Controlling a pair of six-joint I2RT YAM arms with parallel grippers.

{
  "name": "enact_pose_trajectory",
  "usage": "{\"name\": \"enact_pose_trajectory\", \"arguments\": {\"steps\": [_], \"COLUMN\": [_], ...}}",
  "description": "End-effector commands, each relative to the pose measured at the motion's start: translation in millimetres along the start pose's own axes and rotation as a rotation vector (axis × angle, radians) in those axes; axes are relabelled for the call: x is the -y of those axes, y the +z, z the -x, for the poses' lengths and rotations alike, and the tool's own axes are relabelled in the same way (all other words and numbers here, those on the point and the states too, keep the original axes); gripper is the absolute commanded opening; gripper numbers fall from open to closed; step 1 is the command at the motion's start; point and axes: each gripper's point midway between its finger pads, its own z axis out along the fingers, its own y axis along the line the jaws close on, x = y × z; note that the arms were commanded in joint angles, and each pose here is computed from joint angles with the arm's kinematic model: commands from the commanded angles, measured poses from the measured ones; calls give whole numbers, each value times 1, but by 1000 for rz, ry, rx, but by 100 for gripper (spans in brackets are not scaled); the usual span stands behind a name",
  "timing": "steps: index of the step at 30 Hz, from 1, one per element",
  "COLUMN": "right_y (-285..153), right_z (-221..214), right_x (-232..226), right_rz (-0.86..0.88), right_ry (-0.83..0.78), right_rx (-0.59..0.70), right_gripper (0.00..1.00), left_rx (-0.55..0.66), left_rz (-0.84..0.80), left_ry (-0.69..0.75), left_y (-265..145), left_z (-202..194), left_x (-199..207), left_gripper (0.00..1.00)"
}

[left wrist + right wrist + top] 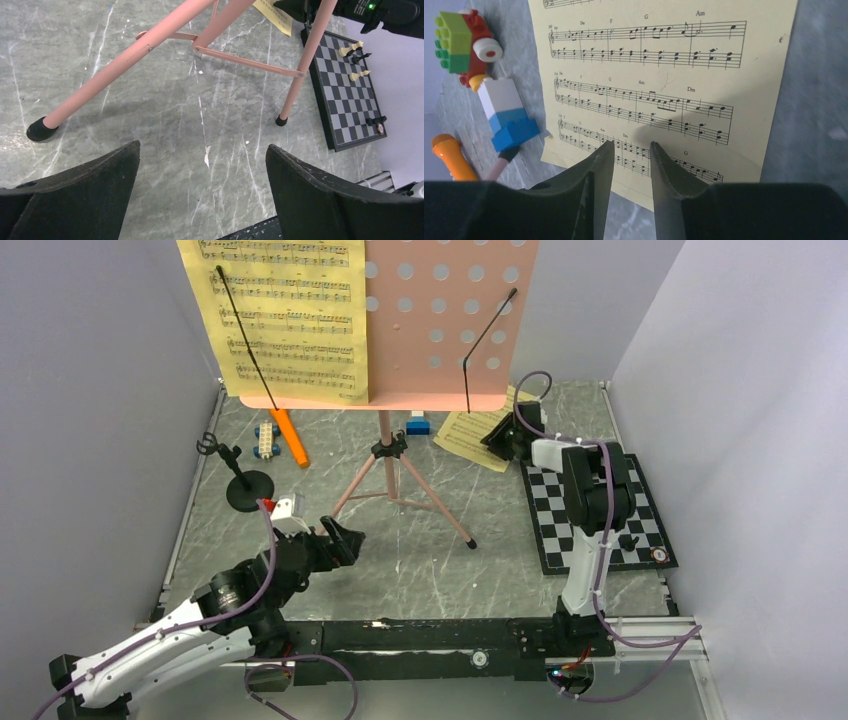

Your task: Pack up the instrument practice props

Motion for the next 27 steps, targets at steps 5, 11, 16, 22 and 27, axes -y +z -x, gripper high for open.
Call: {"name": "enact_pose_trajectory", "arguments": {"steps": [5, 11, 16, 22, 27], "right_y": [-43, -51, -89, -167, -219], "right_z": [-25, -13, 18, 38, 15], "right_x": [69, 61, -16, -83, -61], "right_rz": [-170, -123, 42, 126, 156], "right_ry": [-53, -70, -79, -169, -211], "right_rx": [-86, -63, 38, 190, 374], "right_gripper": [44, 55, 74, 78, 78], "left_rx": [-2, -15, 9, 110, 200], "left_rz": [-60, -79, -45, -48, -32], "left_ry": [-55, -60, -48, -31, 0], "left_y": [-3, -2, -7, -17, -30], "left_z": [1, -2, 7, 37, 67], "left_x": [12, 16, 9, 11, 9], "left_gripper": [99, 99, 99, 99, 99]}}
